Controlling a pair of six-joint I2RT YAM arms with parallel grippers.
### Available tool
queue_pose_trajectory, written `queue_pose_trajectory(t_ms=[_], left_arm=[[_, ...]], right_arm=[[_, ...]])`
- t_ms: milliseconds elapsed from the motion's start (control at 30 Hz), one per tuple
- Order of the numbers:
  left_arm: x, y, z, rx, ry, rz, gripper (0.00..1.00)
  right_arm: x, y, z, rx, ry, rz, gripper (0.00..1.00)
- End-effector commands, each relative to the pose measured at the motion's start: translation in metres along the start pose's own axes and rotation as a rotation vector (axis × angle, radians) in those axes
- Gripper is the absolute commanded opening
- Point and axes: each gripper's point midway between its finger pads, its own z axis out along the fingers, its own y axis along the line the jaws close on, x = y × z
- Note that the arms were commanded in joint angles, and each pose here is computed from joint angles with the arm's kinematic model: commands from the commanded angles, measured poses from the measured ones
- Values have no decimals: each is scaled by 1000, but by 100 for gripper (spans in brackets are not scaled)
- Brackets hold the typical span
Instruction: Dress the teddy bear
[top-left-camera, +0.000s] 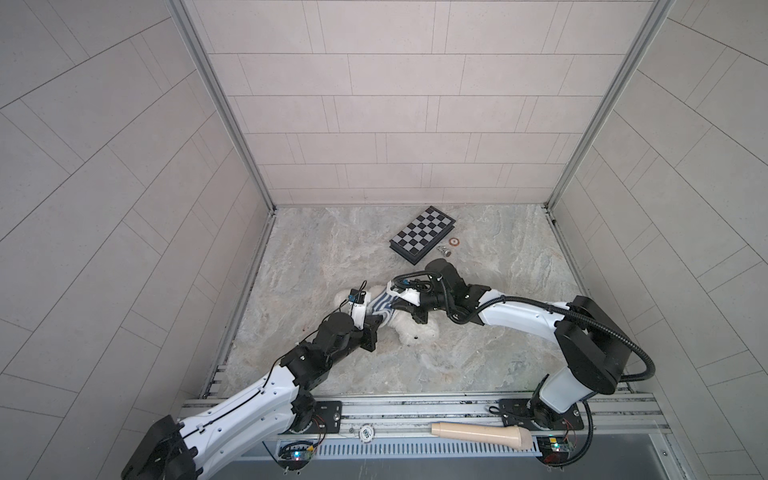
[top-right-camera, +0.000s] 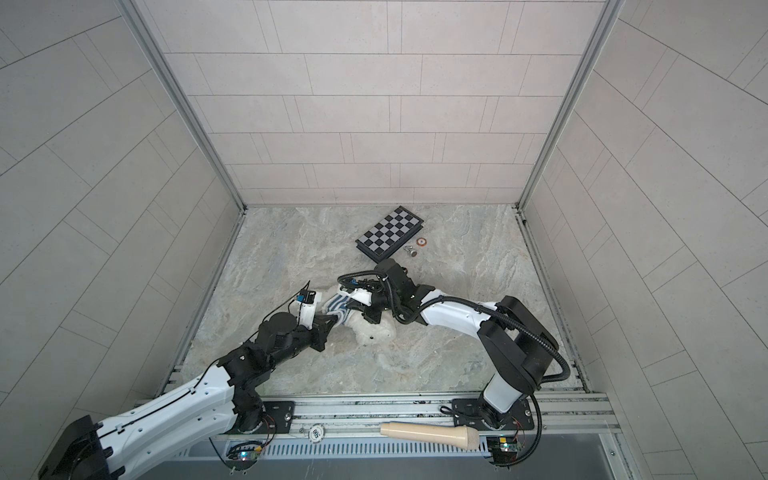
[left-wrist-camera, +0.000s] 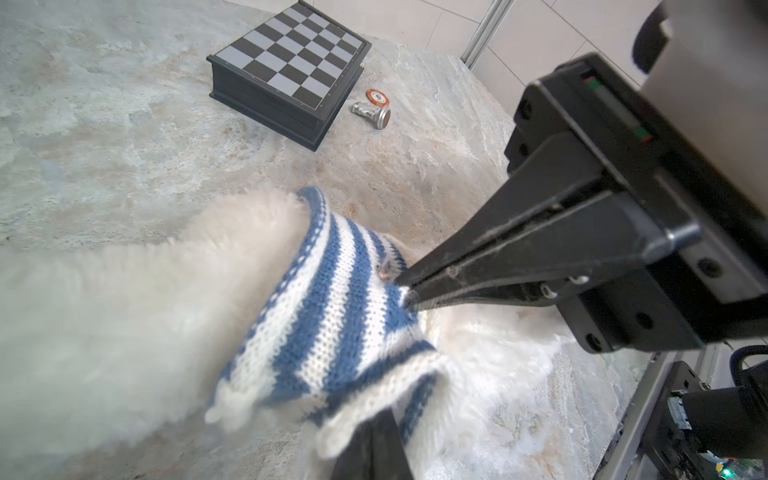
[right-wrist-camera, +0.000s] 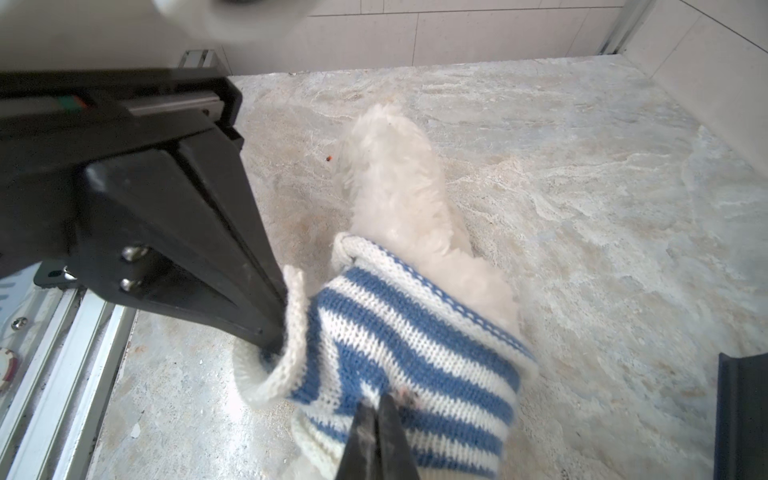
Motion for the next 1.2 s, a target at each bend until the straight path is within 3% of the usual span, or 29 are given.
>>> queue_pose_trajectory(t_ms=[0, 333, 533, 667, 767, 867, 933, 1167], left_arm=[[17, 13, -1, -45, 38, 12, 0], [13, 7, -10, 5, -28, 42, 0], [11, 5, -11, 21, -42, 49, 0], [7, 1, -12, 38, -53, 59, 0], [1, -10, -15, 91, -79, 61, 0], [-3, -14, -17, 113, -91, 66, 0], [-4, -14, -18, 111, -93, 66, 0], [-8, -14, -21, 107, -106, 71, 0]], right_arm=[[10, -30, -15, 138, 32, 46, 0], [29, -70, -30, 320, 71, 180, 0], [32, -73, -32, 329, 121, 223, 0], [18, -59, -32, 283, 55, 180, 1], [6, -39, -30, 186, 20, 130, 7], [-13, -11, -30, 135, -55, 9, 24], [-22, -3, -31, 112, -75, -6, 32], [-47, 10, -38, 41, -133, -28, 42]])
